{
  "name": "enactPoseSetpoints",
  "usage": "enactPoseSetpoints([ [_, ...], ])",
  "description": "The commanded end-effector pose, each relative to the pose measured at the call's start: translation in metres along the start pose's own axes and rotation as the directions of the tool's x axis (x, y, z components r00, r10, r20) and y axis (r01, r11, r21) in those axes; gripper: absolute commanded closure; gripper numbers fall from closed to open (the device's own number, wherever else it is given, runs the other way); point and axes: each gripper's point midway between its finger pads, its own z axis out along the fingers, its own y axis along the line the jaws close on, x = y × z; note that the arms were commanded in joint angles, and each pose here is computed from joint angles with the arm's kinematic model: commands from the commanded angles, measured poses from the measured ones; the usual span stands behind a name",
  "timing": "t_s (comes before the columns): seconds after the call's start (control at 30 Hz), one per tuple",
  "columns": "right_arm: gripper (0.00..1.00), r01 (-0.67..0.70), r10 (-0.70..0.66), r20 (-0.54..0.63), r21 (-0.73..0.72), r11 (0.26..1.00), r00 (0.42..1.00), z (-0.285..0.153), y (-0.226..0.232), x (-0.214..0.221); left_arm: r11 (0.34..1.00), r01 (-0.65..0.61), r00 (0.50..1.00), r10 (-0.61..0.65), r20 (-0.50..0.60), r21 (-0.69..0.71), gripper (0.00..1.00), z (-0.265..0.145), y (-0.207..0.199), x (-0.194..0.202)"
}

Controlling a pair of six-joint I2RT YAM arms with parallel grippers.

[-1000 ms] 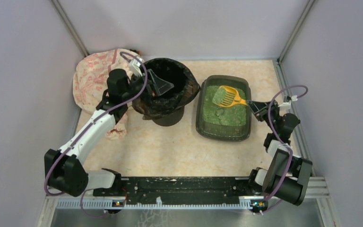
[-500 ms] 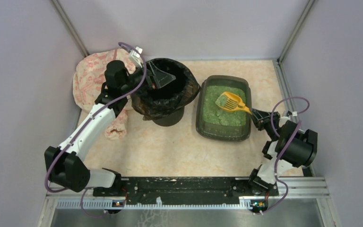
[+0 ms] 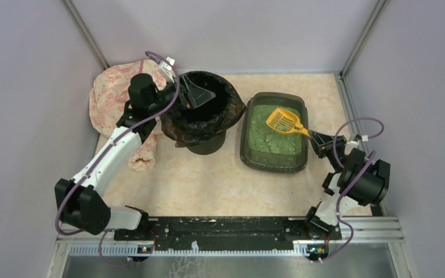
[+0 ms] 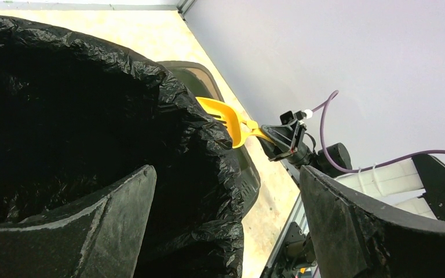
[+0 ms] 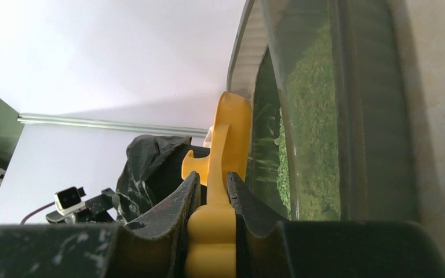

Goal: Clean the litter box

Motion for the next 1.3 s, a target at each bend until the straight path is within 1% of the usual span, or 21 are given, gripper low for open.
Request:
enactPoseSetpoints([
  [0.0,1.00,0.182,-0.182,0.014,-0.126,0.975,0.983,0.002,0.034,-0.003,0.999,-0.018,1.000,0.018,0.012,0.034,0.01,0.001,-0.005,-0.004],
  [0.07,1.00,0.184,-0.192,-0.037,-0.163,0.969,0.981,0.007,0.041,0.013,0.999,-0.021,1.000,0.021,0.013,0.026,0.01,0.001,-0.003,-0.003],
  [0.17,1.00,0.199,-0.198,0.020,-0.111,0.974,0.980,0.000,0.030,-0.003,0.999,-0.017,1.000,0.017,0.008,0.032,0.01,0.001,-0.004,-0.002],
  [0.2,1.00,0.202,-0.201,0.017,-0.106,0.974,0.979,0.001,0.029,-0.003,0.999,-0.020,1.000,0.020,0.008,0.034,0.01,0.000,-0.004,-0.003],
  [0.27,1.00,0.212,-0.223,-0.054,-0.155,0.965,0.973,0.010,0.039,0.015,0.999,-0.031,0.999,0.030,0.014,0.025,0.01,-0.001,-0.003,-0.003],
  [0.3,1.00,0.214,-0.227,-0.064,-0.166,0.963,0.972,0.010,0.042,0.020,0.999,-0.031,0.999,0.031,0.015,0.020,0.01,-0.001,-0.002,-0.003],
  [0.4,1.00,0.234,-0.236,-0.007,-0.099,0.967,0.972,0.004,0.029,0.005,0.999,-0.018,1.000,0.017,0.007,0.031,0.01,-0.001,-0.002,-0.002],
  [0.5,1.00,0.252,-0.260,-0.050,-0.122,0.960,0.964,0.008,0.036,0.017,0.999,-0.015,1.000,0.015,0.007,0.033,0.01,-0.001,-0.002,-0.001],
  [0.6,1.00,0.271,-0.272,-0.007,-0.080,0.959,0.962,0.005,0.030,0.005,0.999,-0.012,1.000,0.012,0.006,0.036,0.01,-0.001,-0.002,0.000],
  [0.63,1.00,0.274,-0.276,-0.030,-0.071,0.959,0.961,0.008,0.028,0.008,0.999,-0.013,1.000,0.013,0.007,0.038,0.01,-0.002,-0.003,-0.001],
  [0.7,1.00,0.293,-0.303,-0.075,-0.121,0.948,0.950,0.013,0.038,0.023,0.999,-0.017,1.000,0.017,0.012,0.036,0.01,-0.002,-0.002,-0.001],
  [0.73,1.00,0.297,-0.308,-0.070,-0.133,0.946,0.949,0.012,0.041,0.024,0.999,-0.016,1.000,0.016,0.009,0.036,0.01,-0.002,-0.002,-0.001],
  [0.87,1.00,0.365,-0.373,-0.039,-0.144,0.920,0.927,0.008,0.044,0.019,0.999,-0.015,1.000,0.015,0.006,0.040,0.01,-0.003,-0.001,0.001],
  [1.03,1.00,0.430,-0.443,0.010,-0.258,0.865,0.897,0.001,0.069,0.025,0.999,-0.021,1.000,0.021,0.007,0.038,0.01,-0.004,-0.001,0.002],
  [1.27,1.00,0.522,-0.532,0.048,-0.289,0.803,0.845,-0.003,0.079,0.027,0.999,-0.026,1.000,0.026,0.012,0.043,0.01,-0.007,-0.004,0.001],
])
